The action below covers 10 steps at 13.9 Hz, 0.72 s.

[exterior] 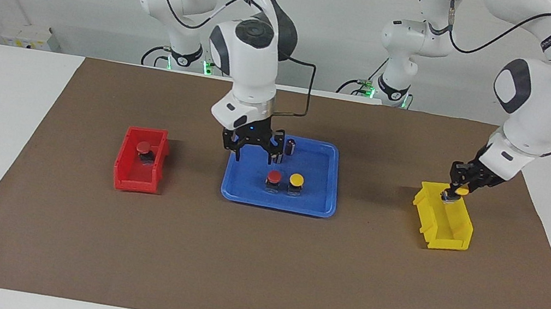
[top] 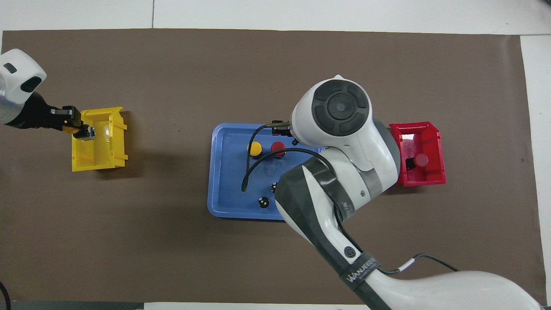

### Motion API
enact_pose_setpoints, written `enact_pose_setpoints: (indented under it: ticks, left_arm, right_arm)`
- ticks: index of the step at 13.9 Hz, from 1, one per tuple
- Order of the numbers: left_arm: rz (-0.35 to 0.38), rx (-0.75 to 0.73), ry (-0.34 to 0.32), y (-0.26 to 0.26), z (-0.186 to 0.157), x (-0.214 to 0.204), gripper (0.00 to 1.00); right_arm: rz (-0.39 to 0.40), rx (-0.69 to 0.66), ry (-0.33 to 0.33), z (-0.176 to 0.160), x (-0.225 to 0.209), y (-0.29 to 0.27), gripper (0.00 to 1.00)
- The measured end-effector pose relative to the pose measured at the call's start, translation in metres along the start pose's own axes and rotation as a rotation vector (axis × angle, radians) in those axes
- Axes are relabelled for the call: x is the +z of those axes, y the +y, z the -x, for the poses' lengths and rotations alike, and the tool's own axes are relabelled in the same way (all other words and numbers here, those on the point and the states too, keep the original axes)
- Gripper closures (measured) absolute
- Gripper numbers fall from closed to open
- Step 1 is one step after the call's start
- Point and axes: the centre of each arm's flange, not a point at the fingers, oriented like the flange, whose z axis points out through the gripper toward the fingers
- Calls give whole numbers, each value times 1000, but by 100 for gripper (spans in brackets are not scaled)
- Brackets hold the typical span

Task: Sort red and yellow buttons by color

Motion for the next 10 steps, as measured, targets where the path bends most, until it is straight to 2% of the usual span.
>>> enact_pose_setpoints:
  ticks: [5,10]
  left_arm:
    - [-1,52,13,-14,34,53,59]
    - [-5,61,40,-11,44,78,59]
  right_arm:
    - [-11,-13,0,7,44,-25,25]
    - [-1,-35,-11,16,77,-31,28]
